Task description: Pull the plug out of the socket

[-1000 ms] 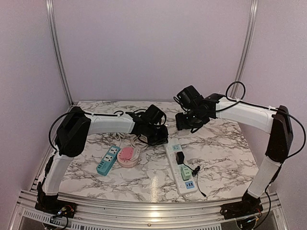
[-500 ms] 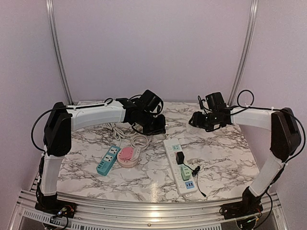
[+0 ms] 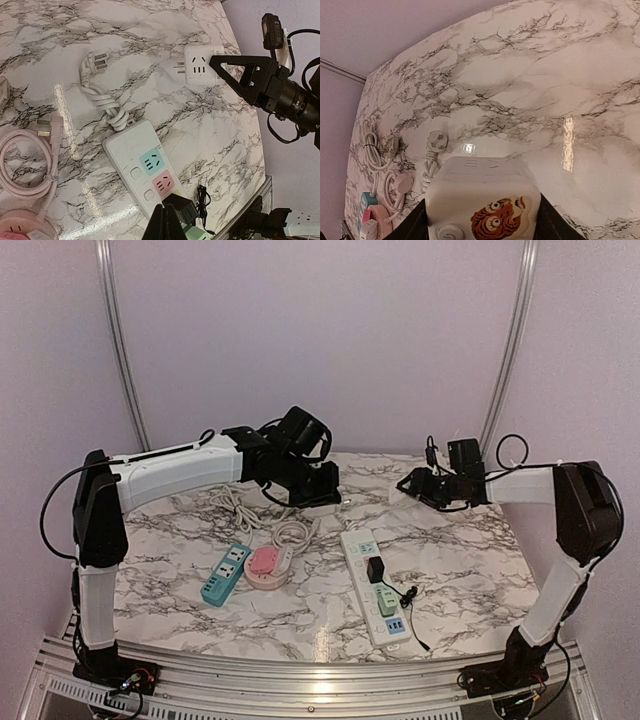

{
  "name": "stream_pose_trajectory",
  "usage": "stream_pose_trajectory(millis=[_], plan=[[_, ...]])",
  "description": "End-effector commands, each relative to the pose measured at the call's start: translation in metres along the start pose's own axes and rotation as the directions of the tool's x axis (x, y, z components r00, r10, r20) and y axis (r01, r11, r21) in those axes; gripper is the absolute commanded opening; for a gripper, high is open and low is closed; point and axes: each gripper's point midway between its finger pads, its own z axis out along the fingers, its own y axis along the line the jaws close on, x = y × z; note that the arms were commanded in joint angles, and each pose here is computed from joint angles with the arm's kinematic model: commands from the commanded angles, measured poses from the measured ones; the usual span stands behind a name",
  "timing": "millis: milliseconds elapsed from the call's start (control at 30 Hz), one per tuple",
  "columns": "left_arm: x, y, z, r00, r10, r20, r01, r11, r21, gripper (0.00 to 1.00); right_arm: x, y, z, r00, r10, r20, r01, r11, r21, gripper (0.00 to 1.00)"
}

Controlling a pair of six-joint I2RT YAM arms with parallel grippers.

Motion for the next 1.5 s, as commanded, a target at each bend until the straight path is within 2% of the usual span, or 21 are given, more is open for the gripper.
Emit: stream_pose_trajectory(millis=[0, 233, 533, 967, 1133, 1467], plan=[[0.001, -0.003, -0.009, 1.000, 0.013, -0.013, -0.014, 1.000, -0.011, 0.00, -0.002, -0.001, 0.009, 1.000, 0.003, 0.005, -0.003, 0.999, -0.051, 0.28], [0.001, -0.002, -0.012, 1.000, 0.010, -0.013, -0.010, 1.000, -0.019, 0.00, 0.016, -0.016, 0.024, 0.999, 0.032, -0.041, -0.034, 0.998, -0.045, 0.29], [0.003, 0.000, -0.009, 1.000, 0.002, -0.017, -0.003, 1.000, -0.023, 0.00, 0.032, -0.029, 0.033, 0.995, 0.059, -0.079, -0.062, 0.998, -0.031, 0.39], [0.004, 0.000, -0.006, 1.000, -0.008, -0.022, 0.008, 1.000, -0.023, 0.00, 0.046, -0.057, 0.029, 0.987, 0.104, -0.118, -0.101, 0.994, 0.031, 0.80], [0.005, 0.000, -0.006, 1.000, -0.008, -0.022, 0.008, 1.000, -0.023, 0.00, 0.045, -0.066, 0.022, 0.989, 0.101, -0.112, -0.092, 0.992, 0.088, 0.89], [0.007, 0.002, -0.004, 1.000, -0.009, -0.019, 0.008, 1.000, -0.021, 0.00, 0.046, -0.086, -0.002, 0.992, 0.062, -0.109, -0.034, 0.968, 0.247, 0.91]])
